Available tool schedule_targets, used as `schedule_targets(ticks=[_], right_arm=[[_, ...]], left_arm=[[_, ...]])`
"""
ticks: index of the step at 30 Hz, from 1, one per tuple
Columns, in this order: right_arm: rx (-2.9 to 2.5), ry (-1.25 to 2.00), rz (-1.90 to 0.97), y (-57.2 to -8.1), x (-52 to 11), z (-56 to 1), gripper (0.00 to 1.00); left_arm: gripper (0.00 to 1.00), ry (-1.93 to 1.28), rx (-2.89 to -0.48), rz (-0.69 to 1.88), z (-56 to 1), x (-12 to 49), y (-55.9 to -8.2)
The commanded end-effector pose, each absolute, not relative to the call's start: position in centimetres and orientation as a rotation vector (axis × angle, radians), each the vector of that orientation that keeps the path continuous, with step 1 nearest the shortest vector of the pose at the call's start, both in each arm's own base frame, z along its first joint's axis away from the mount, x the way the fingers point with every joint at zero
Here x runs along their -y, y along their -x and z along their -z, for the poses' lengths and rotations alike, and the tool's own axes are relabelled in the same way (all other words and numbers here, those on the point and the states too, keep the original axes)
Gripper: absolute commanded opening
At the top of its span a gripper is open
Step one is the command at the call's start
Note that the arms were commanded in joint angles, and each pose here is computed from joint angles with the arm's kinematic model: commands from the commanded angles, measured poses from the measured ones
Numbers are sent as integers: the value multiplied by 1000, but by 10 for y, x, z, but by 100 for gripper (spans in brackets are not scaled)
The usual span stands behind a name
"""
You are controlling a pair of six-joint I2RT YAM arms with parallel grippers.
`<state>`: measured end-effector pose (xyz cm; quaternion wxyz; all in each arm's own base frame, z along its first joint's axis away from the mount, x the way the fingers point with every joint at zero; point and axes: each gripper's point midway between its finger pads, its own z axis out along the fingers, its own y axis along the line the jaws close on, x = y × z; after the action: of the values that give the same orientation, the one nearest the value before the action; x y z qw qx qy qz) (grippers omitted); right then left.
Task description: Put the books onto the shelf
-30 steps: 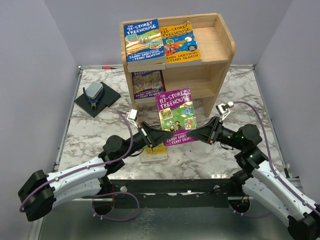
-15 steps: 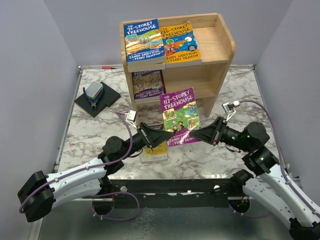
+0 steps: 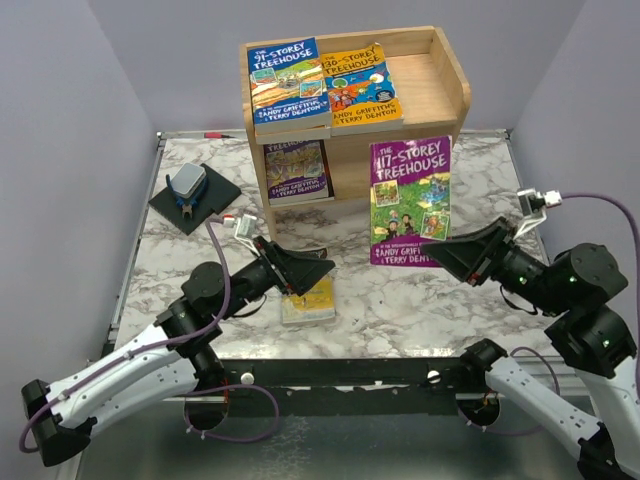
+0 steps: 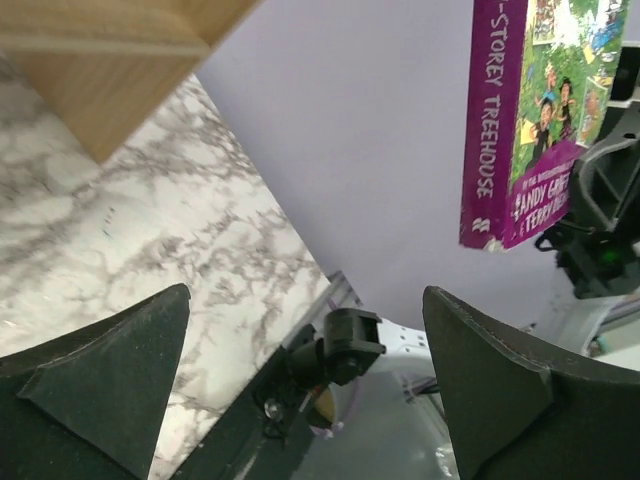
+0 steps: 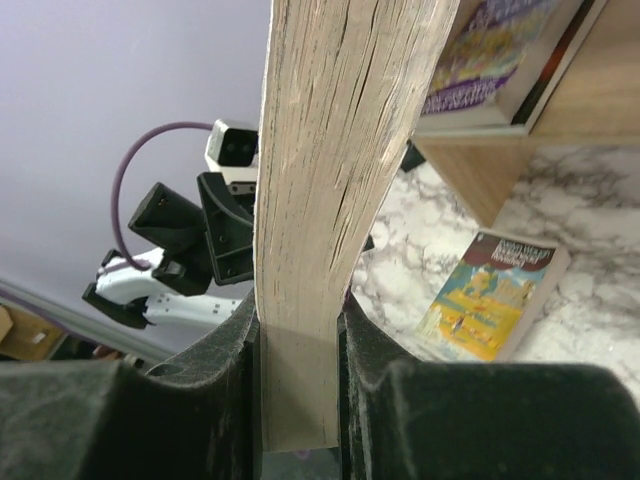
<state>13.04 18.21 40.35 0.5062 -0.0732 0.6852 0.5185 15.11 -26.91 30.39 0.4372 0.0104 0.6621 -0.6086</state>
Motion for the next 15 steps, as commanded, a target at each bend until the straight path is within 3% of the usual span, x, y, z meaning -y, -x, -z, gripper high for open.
schedule_targets(ticks=[1,8,15], right_arm=[[-1549,173,-1128,-146,-170,-452,0],[-1526,164,-1062,-181,-182,-512,0],[-1555,188,-1058,-226,-213,-546,0]], left_arm=[[99,-145,-1769,1146,-289,238,-163],[99,-281,-1799,901,-300,212,-167],[99,-400,-1789,836,-301,203,-160]])
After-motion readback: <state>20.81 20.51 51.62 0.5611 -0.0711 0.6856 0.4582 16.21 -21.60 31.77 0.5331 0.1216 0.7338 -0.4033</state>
